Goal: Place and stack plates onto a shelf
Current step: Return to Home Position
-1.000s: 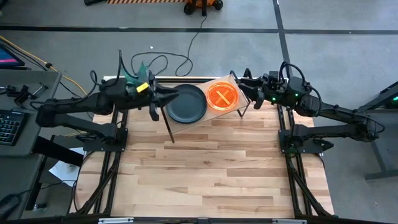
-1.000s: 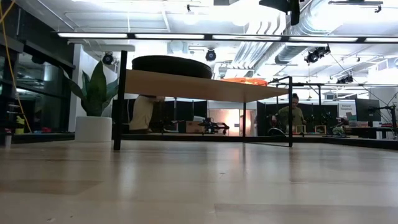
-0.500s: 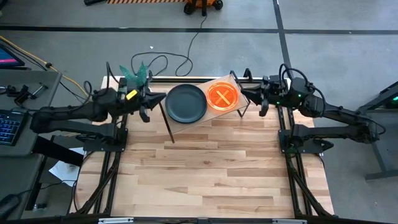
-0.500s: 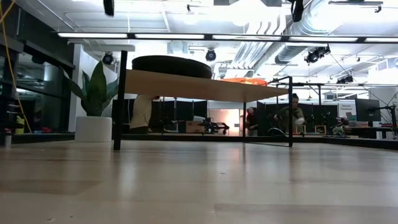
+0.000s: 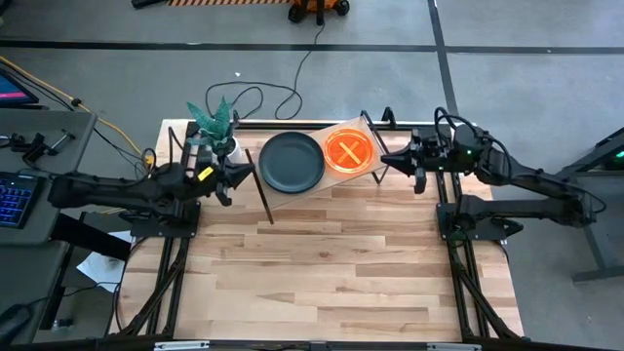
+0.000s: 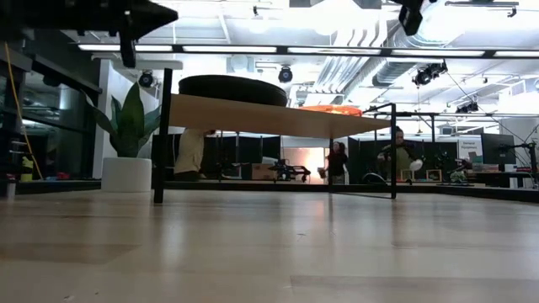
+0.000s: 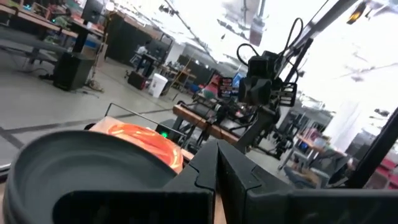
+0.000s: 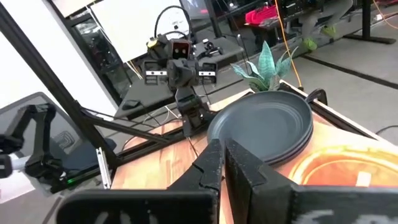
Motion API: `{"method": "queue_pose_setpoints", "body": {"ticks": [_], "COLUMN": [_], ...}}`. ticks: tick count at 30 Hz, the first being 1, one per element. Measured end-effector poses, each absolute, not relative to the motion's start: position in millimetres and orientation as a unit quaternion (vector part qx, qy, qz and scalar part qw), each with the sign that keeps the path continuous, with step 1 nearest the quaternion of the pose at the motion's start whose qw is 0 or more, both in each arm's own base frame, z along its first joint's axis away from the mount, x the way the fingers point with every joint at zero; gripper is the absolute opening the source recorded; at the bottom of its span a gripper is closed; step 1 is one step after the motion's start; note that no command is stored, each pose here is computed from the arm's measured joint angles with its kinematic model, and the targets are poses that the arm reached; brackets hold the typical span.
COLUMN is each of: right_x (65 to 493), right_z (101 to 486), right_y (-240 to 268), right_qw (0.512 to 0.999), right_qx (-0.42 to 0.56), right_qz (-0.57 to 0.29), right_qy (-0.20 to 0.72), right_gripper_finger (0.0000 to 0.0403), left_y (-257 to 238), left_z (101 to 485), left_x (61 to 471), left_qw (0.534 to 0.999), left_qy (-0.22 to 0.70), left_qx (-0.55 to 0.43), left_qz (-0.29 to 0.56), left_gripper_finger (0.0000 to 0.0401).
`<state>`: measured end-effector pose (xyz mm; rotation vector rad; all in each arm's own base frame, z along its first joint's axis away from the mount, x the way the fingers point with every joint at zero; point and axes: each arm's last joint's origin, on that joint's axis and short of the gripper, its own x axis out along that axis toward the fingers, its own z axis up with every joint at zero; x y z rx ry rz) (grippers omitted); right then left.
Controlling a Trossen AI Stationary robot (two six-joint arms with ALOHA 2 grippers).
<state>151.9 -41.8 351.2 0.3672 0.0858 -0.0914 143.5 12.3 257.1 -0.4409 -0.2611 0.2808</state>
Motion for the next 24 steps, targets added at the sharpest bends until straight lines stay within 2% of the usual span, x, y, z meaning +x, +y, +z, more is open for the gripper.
{"method": "queue_pose_setpoints", "body": {"ticks": [8, 14, 24], "right_x": [136.6, 128.3, 128.3], "right_z": [356.0, 357.5, 352.6], "right_y": [-36.9, -34.2, -34.5], "right_qw": [0.978, 0.972, 0.962], "right_qx": [0.202, 0.229, 0.264], "right_qz": [-0.044, -0.044, -0.055], "right_qy": [0.028, 0.023, 0.045], "right_gripper_finger": [0.0000, 0.0000, 0.0000], "left_y": [11.4, 11.4, 7.5], "left_z": [218.1, 193.2, 188.2], "left_x": [125.3, 117.3, 118.8], "left_qw": [0.946, 0.947, 0.964], "left_qy": [-0.171, -0.162, -0.120], "left_qx": [-0.243, -0.242, -0.225], "left_qz": [0.133, 0.136, 0.081], "left_gripper_finger": [0.0000, 0.0000, 0.0000]}}
